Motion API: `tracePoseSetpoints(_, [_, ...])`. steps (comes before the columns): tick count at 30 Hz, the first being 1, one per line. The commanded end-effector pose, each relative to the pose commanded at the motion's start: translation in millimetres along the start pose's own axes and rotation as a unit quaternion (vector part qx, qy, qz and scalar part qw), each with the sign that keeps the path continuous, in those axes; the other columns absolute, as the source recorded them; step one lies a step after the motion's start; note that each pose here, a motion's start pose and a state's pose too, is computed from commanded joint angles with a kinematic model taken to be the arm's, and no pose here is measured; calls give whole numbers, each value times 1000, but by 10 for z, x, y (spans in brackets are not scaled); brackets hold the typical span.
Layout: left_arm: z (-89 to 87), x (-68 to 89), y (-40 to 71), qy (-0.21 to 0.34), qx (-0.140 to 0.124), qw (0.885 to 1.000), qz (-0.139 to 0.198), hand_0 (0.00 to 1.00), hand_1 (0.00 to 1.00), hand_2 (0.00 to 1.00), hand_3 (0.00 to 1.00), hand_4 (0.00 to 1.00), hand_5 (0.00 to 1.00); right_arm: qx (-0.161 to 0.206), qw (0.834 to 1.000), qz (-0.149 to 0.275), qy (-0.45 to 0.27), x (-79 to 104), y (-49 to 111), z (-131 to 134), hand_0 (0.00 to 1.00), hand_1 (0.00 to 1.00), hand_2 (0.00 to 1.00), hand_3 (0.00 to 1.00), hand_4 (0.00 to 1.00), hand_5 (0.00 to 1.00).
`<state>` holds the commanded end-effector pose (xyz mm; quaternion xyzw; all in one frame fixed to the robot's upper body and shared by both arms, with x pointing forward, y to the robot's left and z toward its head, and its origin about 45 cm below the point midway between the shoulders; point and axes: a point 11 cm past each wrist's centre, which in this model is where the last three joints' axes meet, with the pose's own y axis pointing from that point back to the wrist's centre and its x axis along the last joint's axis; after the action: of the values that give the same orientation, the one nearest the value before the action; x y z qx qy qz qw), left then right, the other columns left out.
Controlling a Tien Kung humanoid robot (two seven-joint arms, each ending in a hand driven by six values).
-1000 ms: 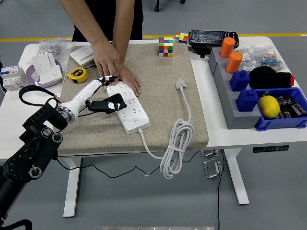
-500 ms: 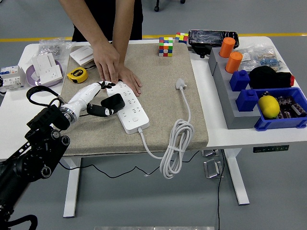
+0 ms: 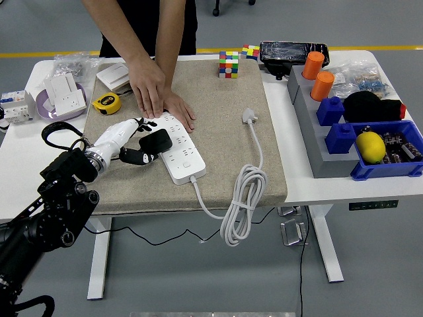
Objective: Pick up the plug,place it near the board,insert it into the board,press the button
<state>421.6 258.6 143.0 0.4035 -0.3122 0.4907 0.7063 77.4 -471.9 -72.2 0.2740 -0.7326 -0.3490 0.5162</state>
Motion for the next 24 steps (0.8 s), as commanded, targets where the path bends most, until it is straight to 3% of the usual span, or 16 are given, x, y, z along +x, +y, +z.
tracePoseSetpoints(1, [-4,-5,1,-1,1,1000,-1,643,718,646,706,877,192,0,1000,0,0,0,0,3,820,787,750,756,998,998])
tracePoseSetpoints(2, [-10,-11,2,-5,1,1000,-1,567,582,502,544,858,193,0,1000,0,1,0,0,7,820,787,749,756,998,998])
tracePoseSetpoints(7, [-17,-23,3,-13,-1,1000,1,567,582,502,544,858,193,-1,1000,1,2,3,-1,13,820,787,749,756,998,998])
tracePoseSetpoints(8, [-15,-23,3,-12,-2,1000,1,542,490,457,486,857,205,-1,1000,1,2,4,-1,12,821,787,750,756,998,998])
tracePoseSetpoints(24, [-9,-21,-1,-10,-1,1000,5,516,467,444,481,859,221,-2,1000,2,4,8,-2,26,821,788,751,756,998,998])
